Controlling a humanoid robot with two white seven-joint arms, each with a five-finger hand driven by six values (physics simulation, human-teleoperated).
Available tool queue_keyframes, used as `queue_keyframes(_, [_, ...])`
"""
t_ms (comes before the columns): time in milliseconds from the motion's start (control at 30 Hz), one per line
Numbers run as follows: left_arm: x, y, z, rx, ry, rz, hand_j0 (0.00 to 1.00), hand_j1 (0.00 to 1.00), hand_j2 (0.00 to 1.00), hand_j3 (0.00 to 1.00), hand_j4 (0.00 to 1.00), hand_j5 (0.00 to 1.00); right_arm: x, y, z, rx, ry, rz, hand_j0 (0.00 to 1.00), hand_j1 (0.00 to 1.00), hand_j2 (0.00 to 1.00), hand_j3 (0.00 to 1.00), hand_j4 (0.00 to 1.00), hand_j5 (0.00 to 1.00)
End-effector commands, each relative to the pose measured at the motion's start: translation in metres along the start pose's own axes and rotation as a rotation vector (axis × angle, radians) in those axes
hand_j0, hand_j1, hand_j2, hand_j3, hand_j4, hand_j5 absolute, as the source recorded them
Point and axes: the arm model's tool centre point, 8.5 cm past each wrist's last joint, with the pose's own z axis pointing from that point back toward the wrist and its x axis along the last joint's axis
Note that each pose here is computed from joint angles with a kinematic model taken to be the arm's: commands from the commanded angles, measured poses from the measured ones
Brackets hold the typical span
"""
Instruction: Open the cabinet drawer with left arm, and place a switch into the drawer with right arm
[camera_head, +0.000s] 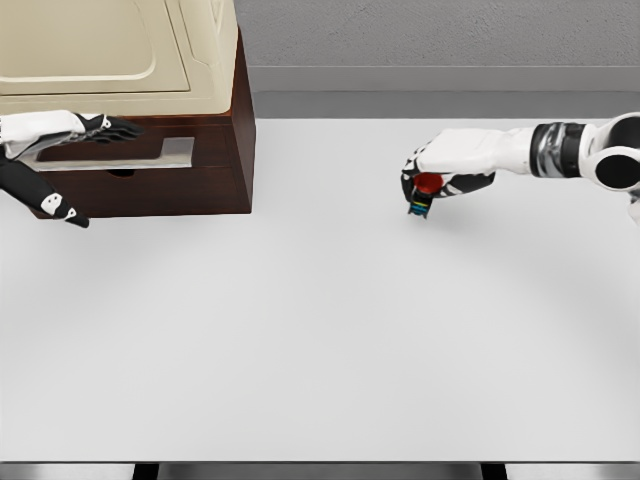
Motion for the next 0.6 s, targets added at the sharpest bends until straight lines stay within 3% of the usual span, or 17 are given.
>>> queue_keyframes(0, [0.001, 0.004, -0.002, 0.014, -0.002, -0.005, 1.0, 1.0, 1.0, 1.0, 1.0, 1.0, 0.007, -0.005, -0.002, -0.011, -0.02, 0.012, 0.48, 0.48, 0.48, 0.48, 0.48, 0.48])
queue_keyframes(567, [-0.01, -0.003, -0.01, 0.007, 0.026, 0.005, 1.0, 1.0, 1.0, 1.0, 1.0, 1.0, 0.048, -0.04, -0.047, -0.06, -0.144, 0.066, 0.48, 0.48, 0.48, 0.48, 0.48, 0.48])
